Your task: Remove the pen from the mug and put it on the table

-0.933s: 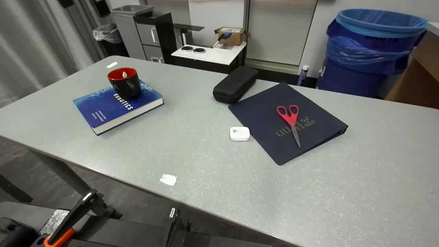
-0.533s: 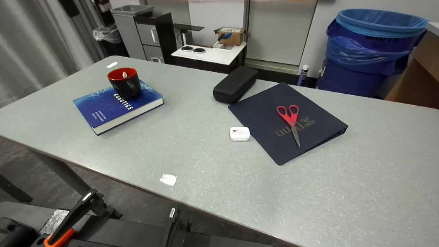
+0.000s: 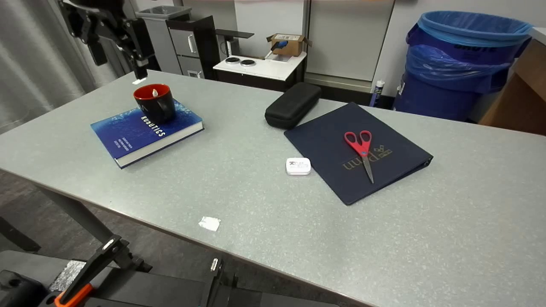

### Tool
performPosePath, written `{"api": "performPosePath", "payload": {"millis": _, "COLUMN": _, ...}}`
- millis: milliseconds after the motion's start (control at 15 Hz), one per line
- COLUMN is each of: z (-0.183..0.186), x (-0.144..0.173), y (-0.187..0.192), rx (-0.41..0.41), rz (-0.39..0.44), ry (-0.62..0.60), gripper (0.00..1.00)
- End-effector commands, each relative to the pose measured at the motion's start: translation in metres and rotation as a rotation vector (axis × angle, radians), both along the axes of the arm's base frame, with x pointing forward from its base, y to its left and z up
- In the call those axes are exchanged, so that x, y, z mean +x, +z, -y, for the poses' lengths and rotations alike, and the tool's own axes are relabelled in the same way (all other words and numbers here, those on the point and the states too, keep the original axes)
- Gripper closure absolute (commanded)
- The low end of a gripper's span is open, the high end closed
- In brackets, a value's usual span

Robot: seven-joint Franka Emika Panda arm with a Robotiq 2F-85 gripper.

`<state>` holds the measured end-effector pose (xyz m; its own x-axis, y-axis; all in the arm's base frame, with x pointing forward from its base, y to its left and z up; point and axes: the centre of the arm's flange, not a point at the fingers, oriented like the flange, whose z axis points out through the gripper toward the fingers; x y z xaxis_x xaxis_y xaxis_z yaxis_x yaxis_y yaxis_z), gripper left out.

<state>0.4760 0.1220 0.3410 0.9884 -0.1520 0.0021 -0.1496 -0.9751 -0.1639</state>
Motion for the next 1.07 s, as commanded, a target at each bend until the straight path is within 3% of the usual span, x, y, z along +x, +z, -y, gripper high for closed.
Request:
{"api": "performPosePath", "payload": {"millis": 0, "z": 0.001, "x": -0.001, "y": 0.000, "rx": 0.000, "rz": 0.000, "ry": -0.001, "gripper": 0.00}}
{"api": "performPosePath", "payload": {"millis": 200, "z": 0.002, "x": -0.001, "y": -0.002, "rx": -0.024, "rz": 0.025, "ry": -0.014, "gripper": 0.00}}
{"api": "performPosePath", "payload": {"millis": 467, "z": 0.005, "x": 0.024, "y": -0.029, "rx": -0.025, "rz": 0.020, "ry": -0.041, "gripper": 0.00}}
{"api": "performPosePath", "payload": {"millis": 733, "z": 0.011, "x": 0.047, "y": -0.047, "rx": 0.001, "rz": 0.058, "ry": -0.064, "gripper": 0.00}}
{"api": "performPosePath", "payload": {"millis": 1000, "z": 0.002, "x": 0.063, "y": -0.059, "rx": 0.034, "rz": 0.034, "ry": -0.047, "gripper": 0.00}}
